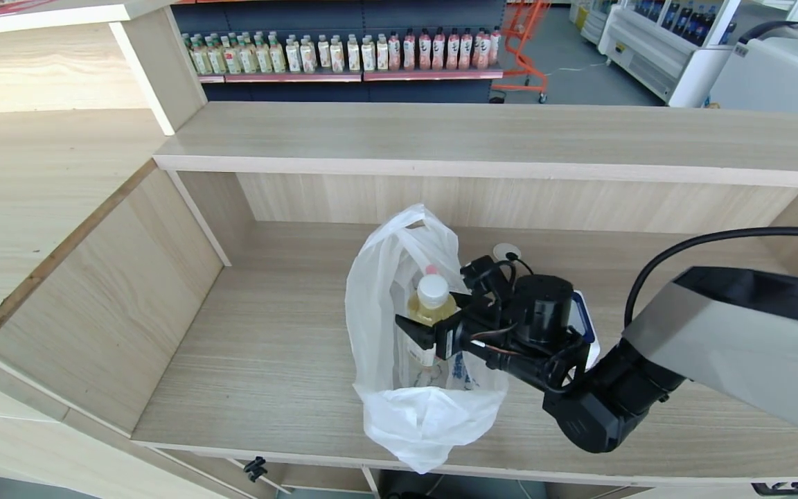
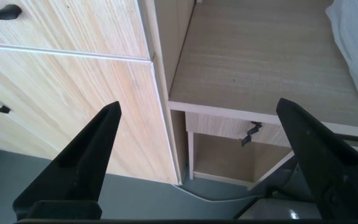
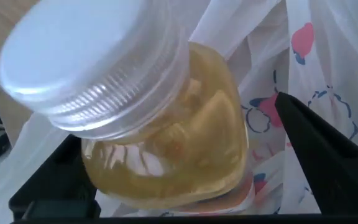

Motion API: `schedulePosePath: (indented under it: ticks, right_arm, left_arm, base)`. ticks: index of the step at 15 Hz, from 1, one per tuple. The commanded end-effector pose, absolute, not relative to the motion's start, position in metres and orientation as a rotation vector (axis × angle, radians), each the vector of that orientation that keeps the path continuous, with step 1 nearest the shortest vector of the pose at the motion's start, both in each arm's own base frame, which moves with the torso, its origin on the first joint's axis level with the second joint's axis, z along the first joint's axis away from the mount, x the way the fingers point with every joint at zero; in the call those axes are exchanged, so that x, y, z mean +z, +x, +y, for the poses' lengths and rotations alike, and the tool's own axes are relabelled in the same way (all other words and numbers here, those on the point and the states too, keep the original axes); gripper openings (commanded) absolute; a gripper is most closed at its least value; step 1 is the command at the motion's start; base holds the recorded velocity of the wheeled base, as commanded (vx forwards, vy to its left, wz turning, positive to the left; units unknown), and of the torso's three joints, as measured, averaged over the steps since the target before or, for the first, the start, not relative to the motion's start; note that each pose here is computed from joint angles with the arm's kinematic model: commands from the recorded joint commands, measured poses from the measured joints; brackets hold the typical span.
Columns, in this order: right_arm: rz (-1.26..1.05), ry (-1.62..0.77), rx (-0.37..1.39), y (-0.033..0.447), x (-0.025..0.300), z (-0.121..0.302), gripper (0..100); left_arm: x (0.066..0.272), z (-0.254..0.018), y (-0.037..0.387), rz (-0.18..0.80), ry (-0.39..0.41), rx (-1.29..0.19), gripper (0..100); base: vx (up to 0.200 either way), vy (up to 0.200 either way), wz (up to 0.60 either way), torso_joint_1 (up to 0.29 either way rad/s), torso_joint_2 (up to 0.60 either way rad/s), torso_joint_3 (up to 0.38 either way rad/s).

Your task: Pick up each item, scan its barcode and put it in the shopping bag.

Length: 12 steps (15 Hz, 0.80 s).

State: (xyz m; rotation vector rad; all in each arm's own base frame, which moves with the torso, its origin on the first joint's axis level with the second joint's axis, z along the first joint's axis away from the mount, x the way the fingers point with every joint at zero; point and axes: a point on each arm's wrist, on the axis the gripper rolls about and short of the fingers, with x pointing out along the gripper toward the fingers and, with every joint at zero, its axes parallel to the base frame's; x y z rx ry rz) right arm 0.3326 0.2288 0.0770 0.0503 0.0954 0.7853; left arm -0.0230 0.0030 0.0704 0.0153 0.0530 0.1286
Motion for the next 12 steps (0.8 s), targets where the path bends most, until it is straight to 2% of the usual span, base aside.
schedulePosePath:
  ticks: [1,4,7,9,12]
  right_arm:
    - [0.074,0.170,0.769,0.316,0.129,0.210,100]
    - [0.164,0.181,0.744,0.273,0.164,0.176,100]
    - [0.129,0.244,0.710,0.228,0.204,0.135,100]
    - [0.150,0.199,0.622,0.217,0.216,0.105,100]
    - [0.172,0.101,0.486,0.213,0.214,0.076,100]
  left_arm:
    - [0.070,0.003,-0.023,0.053,0.016,0.129,100]
    - [0.070,0.003,-0.023,0.053,0.016,0.129,100]
    - [0.070,0.003,-0.023,0.053,0.016,0.129,100]
    - [0.070,0.003,-0.023,0.053,0.016,0.129,100]
    - [0.070,0.003,-0.023,0.053,0.016,0.129,100]
  base:
    - [0.000,0.000,0.00,0.000,0.00,0.000]
    - [0.000,0.000,0.00,0.000,0.00,0.000]
    - [0.000,0.000,0.00,0.000,0.00,0.000]
    - [0.000,0.000,0.00,0.000,0.00,0.000]
    - [0.000,0.000,0.00,0.000,0.00,0.000]
